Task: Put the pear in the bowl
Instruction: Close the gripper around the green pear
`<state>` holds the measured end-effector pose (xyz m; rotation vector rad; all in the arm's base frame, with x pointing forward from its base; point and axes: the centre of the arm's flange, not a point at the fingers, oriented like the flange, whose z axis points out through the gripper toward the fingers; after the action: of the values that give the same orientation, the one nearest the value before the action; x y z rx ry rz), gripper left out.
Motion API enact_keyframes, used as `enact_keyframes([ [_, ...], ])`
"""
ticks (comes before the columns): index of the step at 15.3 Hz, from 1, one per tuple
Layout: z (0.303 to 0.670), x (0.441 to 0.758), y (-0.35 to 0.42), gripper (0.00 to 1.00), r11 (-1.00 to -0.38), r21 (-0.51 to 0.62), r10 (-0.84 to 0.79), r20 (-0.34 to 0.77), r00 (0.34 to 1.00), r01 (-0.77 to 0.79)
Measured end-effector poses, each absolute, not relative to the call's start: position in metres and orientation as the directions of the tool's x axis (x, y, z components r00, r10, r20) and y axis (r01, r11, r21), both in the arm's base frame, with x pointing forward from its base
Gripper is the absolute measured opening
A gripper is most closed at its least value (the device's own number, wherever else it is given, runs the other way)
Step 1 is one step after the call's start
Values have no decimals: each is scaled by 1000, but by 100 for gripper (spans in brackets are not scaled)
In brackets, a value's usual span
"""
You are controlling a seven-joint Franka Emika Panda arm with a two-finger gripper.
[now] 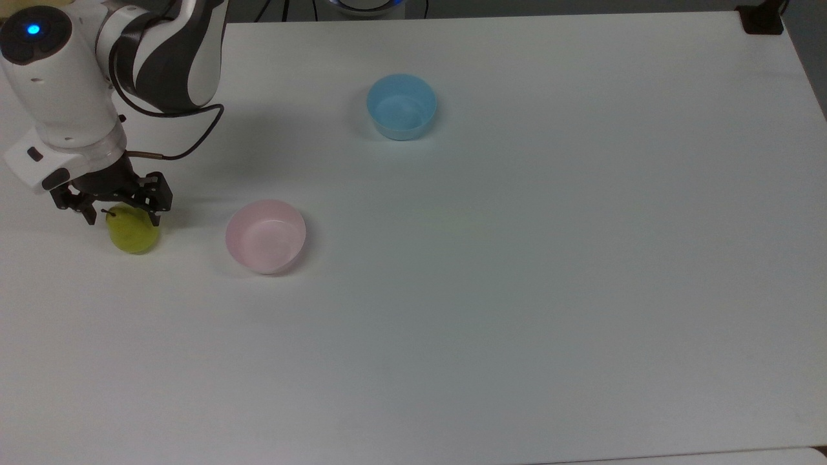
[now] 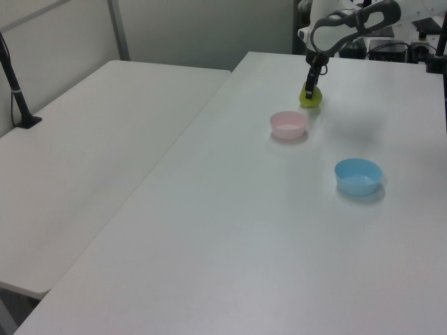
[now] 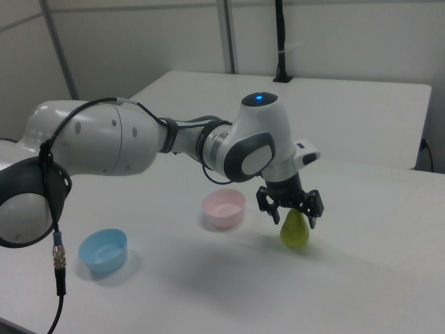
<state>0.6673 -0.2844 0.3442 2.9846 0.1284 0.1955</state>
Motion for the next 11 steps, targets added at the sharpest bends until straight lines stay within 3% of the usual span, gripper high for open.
enact_keyframes([
  [1,342,668,-284,96,-985,155,96,128,987,76],
  [2,340,668,-284,89,-985,156,98,128,987,77],
  [4,336,669,-282,66,-985,155,100,124,987,81],
  [5,337,670,-281,61,-984,156,102,127,987,82],
  [11,353,668,-278,61,-986,144,102,113,988,85],
])
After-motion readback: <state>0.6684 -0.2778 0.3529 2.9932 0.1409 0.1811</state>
